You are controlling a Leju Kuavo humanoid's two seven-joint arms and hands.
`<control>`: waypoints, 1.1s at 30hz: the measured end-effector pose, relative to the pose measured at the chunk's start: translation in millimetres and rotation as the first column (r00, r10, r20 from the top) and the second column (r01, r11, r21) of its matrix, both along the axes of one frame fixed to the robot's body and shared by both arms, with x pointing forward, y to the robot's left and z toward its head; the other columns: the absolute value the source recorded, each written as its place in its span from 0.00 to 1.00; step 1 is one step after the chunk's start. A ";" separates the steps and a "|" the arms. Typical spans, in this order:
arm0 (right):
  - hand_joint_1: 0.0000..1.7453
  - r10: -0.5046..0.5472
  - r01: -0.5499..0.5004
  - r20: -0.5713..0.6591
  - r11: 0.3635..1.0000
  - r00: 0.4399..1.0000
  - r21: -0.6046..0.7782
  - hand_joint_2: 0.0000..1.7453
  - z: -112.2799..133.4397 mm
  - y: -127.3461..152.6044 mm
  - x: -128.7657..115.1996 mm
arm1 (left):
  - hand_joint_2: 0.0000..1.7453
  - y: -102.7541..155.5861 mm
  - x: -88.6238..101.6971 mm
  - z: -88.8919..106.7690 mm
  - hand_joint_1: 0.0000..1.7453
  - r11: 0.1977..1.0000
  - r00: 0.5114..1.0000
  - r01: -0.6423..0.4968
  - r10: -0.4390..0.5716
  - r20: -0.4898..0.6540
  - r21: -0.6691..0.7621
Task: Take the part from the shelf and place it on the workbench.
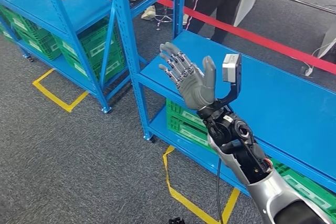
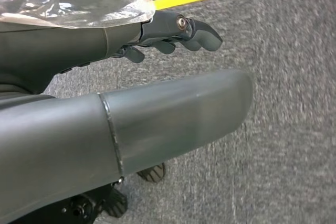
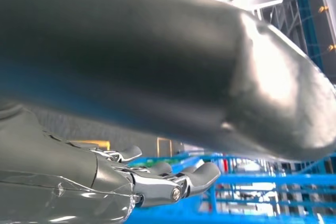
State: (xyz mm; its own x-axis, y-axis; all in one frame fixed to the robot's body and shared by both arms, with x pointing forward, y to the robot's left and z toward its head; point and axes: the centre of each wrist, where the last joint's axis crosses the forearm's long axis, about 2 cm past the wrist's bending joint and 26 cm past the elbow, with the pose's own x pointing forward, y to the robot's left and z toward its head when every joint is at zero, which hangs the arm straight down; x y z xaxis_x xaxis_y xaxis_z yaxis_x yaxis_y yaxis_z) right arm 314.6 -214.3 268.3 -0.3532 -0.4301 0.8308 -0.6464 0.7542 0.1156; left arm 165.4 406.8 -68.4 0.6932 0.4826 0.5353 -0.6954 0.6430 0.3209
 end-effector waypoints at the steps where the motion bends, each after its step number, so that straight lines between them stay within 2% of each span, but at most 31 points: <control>1: 0.00 0.001 -0.001 0.006 1.000 1.000 0.001 0.00 -0.1 0.1 0.1 | 0.00 0.7 0.0 0.1 0.00 1.000 1.000 -0.001 0.001 0.001 0.000; 10: 0.00 0.014 -0.014 0.046 1.000 0.999 -0.008 0.00 -1.3 2.2 4.1 | 0.00 7.4 0.2 1.8 0.00 1.000 1.000 -0.011 0.011 0.005 0.009; 20: 0.00 0.012 -0.011 0.025 1.000 1.000 -0.018 0.00 -7.2 2.7 7.4 | 0.00 14.0 -3.1 2.3 0.00 1.000 1.000 -0.019 0.019 -0.002 0.017; 33: 0.00 0.031 -0.029 0.038 0.999 0.999 -0.038 0.00 -7.6 3.1 13.8 | 0.00 8.0 -0.6 1.8 0.00 1.000 1.000 -0.020 0.021 -0.014 0.010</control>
State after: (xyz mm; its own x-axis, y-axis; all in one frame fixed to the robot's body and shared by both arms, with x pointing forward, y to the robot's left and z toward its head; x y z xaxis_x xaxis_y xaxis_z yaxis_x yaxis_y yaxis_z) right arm 328.4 -211.2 260.7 -0.3728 -0.4100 0.8324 -0.6724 0.7376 0.0621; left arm 164.8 414.8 -66.6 0.6907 0.4916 0.5303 -0.7038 0.6255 0.3368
